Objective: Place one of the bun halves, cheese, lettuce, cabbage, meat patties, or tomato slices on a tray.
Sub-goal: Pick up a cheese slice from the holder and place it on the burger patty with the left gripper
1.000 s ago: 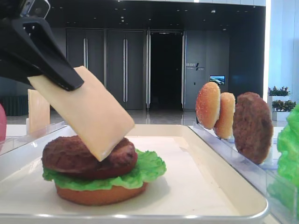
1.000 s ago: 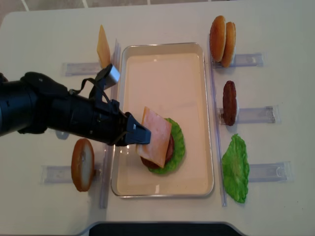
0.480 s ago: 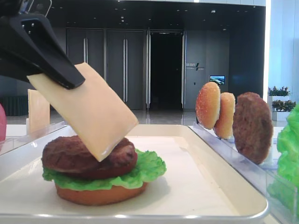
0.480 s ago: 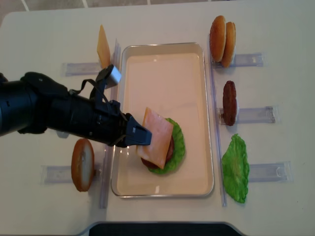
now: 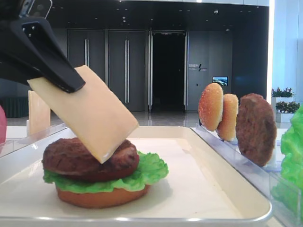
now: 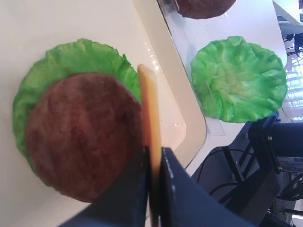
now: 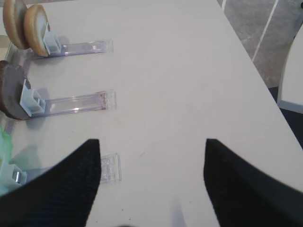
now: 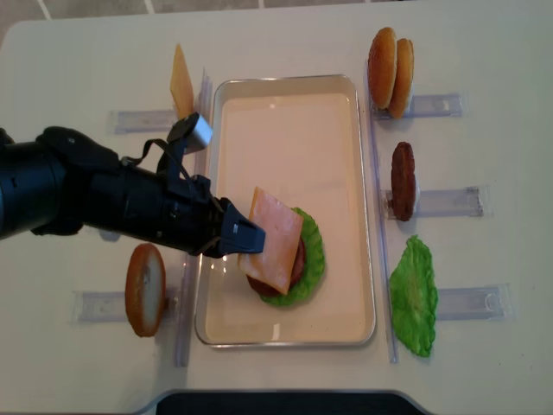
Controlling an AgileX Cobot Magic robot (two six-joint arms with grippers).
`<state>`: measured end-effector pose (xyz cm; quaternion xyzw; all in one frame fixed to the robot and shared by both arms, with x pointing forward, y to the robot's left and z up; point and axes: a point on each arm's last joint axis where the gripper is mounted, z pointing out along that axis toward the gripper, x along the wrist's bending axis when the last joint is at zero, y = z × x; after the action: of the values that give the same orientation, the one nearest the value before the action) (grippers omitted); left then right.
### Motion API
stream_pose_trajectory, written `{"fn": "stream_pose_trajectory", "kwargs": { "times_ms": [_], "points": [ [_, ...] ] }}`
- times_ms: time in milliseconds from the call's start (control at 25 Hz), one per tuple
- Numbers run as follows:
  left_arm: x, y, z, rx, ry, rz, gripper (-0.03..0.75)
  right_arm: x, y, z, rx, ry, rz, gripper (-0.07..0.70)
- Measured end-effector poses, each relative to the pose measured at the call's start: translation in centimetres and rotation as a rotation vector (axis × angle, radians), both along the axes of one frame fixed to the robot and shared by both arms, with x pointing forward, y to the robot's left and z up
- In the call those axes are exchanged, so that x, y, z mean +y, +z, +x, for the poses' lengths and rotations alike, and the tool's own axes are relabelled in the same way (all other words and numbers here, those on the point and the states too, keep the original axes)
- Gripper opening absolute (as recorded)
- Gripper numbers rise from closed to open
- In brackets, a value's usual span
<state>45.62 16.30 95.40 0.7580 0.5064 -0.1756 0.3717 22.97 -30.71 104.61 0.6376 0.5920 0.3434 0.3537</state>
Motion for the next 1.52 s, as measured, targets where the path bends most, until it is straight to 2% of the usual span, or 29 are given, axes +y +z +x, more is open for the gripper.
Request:
{"fn": "stream_pose_trajectory", "kwargs": {
  "times_ms": [400,520,640,760,880,1280,1520],
  "points": [
    [0.0,0.0,0.0,-0.010,-0.004,0.003,0.029,0.0,0.0,0.0,0.000,0.000,0.000,0.472],
    [0.0,0.0,0.0,-0.010,-0.005,0.003,0.084,0.0,0.0,0.0,0.000,0.000,0.000,0.473],
    [0.0,0.0,0.0,-0.003,0.002,0.002,0.268,0.0,0.0,0.0,0.000,0.000,0.000,0.473],
    [0.1,-0.1,0.0,0.012,0.007,0.011,0.555,0.0,0.0,0.0,0.000,0.000,0.000,0.473],
    [0.4,-0.4,-0.1,0.034,0.010,0.055,0.662,0.0,0.0,0.0,0.000,0.000,0.000,0.473],
    [1.3,-1.1,-0.2,0.112,0.066,0.190,0.692,0.0,0.0,0.0,0.000,0.000,0.000,0.473],
    [1.4,0.1,1.2,0.105,0.090,0.248,0.692,0.0,0.0,0.0,0.000,0.000,0.000,0.473]
  ]
}}
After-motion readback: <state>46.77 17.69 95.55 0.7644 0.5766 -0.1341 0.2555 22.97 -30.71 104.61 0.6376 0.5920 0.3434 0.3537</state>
